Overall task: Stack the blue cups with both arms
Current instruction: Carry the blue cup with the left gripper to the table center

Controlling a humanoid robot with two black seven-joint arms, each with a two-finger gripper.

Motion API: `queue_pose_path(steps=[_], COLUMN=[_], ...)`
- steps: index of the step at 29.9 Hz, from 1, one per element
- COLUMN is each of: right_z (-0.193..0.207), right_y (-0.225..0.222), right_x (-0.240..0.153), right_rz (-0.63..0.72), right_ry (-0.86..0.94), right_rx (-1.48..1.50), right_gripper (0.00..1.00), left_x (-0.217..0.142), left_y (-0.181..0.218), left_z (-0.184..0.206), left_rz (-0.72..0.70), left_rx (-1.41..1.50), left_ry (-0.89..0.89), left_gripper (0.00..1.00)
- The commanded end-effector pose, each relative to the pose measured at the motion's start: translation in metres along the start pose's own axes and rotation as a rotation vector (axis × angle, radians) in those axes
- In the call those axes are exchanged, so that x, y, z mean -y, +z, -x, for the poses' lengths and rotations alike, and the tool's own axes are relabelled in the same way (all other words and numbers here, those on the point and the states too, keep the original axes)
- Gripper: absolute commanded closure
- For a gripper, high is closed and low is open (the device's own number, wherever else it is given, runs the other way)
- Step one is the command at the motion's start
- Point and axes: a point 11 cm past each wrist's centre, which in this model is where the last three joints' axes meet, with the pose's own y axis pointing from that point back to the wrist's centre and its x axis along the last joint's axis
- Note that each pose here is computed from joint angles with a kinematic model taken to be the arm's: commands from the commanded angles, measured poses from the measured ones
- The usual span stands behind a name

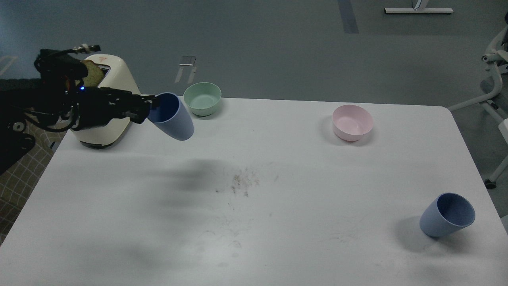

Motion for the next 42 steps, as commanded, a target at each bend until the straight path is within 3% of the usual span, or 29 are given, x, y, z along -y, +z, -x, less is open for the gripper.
queue_pose_path(steps=[1,6,12,22,42], right_z=[-0.005,-0.018,-0.029,-0.034,-0.029], right_y=[-0.003,-0.008,-0.004,-0.008,-0.008], right_x=[-0.004,-0.015,-0.028,-0.032,-0.030], right_rz=[-0.010,-0.016,-0.001,-0.018,-0.021], right_ry=[0.013,0.042,0.066,0.079,0.063], right_rx=[0.001,-0.005,-0.013,-0.008,-0.005], right_gripper=[0.00,0.00,0.00,0.00,0.00], left_x=[0.036,0.092,0.127,0.136,0.144], left_y=[0.038,0.096,0.117,0.117,0.112], left_z=[-0.018,-0.011,0.014,0.045,0.043], left_rz=[0.093,0.233,0.257,0.254,0.204], left_rx=[0.117,0.178,0.209,0.215,0.217], left_ry=[-0.027,-0.094,-0.170,-0.252,-0.252], left_gripper=[1.00,1.00,1.00,1.00,1.00])
